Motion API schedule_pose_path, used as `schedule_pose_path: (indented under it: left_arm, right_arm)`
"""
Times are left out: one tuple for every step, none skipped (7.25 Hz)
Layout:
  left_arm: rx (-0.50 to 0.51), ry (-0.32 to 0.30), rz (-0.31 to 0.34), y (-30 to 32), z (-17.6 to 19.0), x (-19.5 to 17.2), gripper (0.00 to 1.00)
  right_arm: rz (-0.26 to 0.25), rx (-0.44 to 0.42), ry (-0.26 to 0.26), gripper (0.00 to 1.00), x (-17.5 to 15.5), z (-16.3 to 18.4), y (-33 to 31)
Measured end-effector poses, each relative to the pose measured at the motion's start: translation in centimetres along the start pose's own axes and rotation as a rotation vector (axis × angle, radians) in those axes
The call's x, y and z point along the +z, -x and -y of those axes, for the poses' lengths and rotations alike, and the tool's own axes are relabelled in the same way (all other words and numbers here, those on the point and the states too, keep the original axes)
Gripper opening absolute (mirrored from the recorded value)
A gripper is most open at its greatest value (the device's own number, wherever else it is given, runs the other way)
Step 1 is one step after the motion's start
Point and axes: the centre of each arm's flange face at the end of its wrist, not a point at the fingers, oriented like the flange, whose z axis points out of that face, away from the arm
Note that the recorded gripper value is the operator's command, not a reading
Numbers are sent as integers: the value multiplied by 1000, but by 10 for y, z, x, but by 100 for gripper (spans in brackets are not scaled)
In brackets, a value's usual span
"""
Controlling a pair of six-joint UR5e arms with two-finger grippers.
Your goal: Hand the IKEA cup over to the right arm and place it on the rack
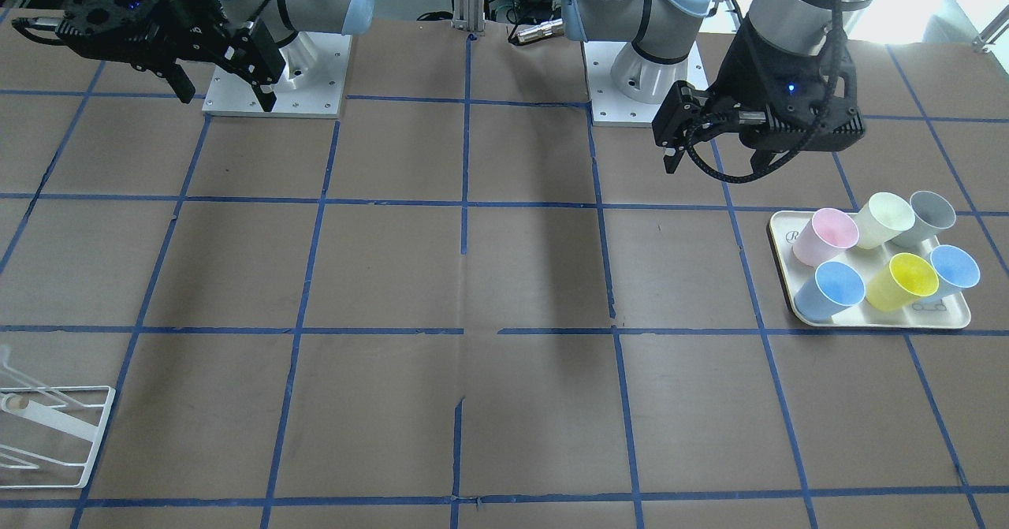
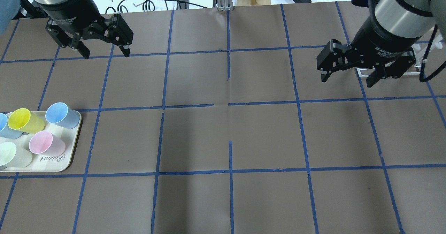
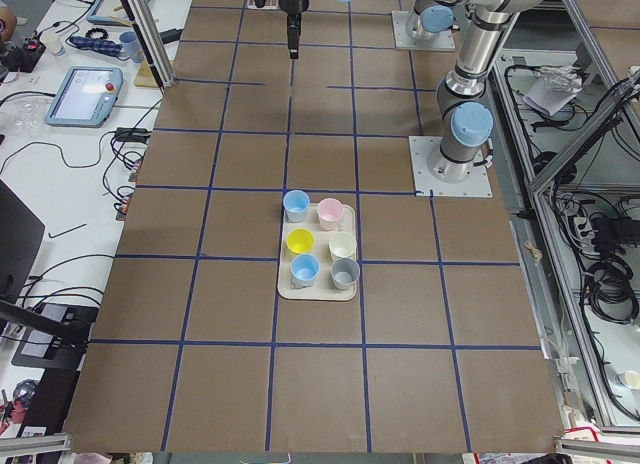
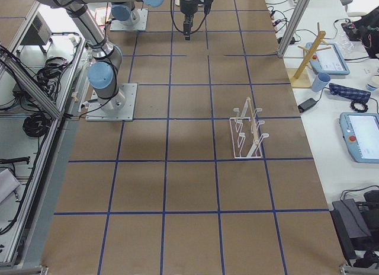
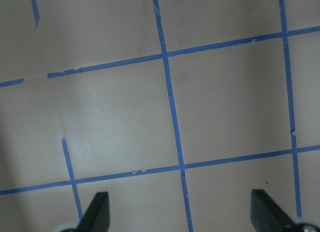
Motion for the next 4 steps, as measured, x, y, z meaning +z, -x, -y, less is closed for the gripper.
schedule_pose_path:
  left_arm:
    - [0, 0, 0, 0, 0, 0, 100]
    - [0, 2, 0, 0, 0, 1, 100]
    - [0, 2, 0, 0, 0, 1, 100]
    - [1, 2, 0, 0, 0, 1, 100]
  right_arm:
    - [-3, -1, -1, 100, -1, 0, 0]
    - [-3, -2, 0, 100, -2, -1, 0]
    - [0, -1, -2, 100, -3, -2, 0]
    - [5, 1, -3, 100, -5, -3, 1]
